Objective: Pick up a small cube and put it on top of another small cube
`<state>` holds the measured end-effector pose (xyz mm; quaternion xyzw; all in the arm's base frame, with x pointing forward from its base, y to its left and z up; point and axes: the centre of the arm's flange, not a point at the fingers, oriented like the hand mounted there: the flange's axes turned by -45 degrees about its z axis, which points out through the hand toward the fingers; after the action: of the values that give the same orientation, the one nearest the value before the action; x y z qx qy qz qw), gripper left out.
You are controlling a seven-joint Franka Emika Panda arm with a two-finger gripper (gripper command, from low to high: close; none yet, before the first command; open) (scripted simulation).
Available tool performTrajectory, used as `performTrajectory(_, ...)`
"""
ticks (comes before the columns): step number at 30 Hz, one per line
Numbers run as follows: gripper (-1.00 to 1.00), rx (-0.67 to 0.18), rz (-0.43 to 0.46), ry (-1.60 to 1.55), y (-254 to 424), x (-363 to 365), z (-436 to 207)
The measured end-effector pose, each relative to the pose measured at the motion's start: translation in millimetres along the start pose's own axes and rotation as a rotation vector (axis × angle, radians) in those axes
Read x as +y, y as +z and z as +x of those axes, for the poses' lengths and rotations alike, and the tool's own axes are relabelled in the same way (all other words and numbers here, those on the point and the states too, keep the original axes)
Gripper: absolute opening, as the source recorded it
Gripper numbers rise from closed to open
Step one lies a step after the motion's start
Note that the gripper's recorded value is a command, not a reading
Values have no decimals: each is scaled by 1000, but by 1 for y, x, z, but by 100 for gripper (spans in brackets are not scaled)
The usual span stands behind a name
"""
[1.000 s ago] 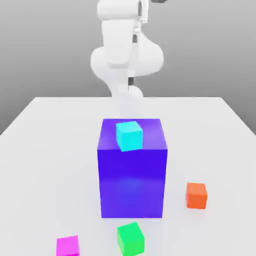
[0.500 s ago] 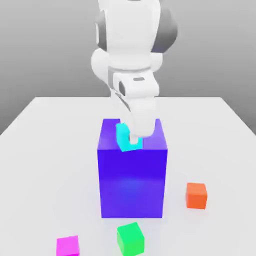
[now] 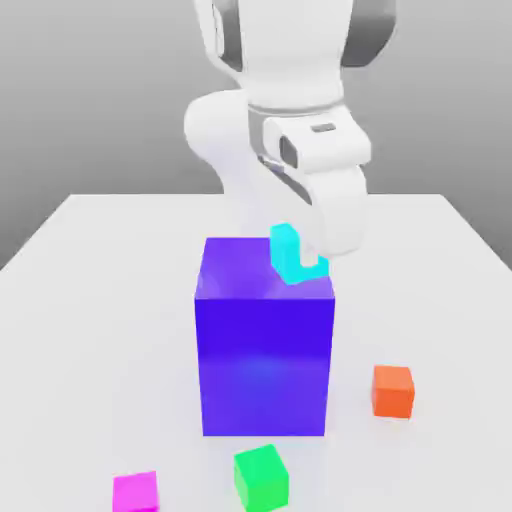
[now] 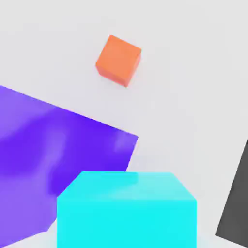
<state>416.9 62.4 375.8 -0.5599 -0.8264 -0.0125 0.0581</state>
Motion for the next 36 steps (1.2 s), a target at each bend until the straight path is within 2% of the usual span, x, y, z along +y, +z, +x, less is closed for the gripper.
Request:
performTrajectory(6,-100,33,22,-41,39,52,30)
performTrajectory(11,-100,27,30,-90,77,90,65)
performTrajectory(17,-100,-13,18,-121,125,127,95)
performTrajectory(24,-100,-100,-22,-196,183,160,142)
performTrajectory(28,-100,-115,-31,-211,241,167,144)
performTrajectory(29,100,-115,-31,-211,251,167,143)
performTrajectory(36,100,-115,-33,-212,250,167,143)
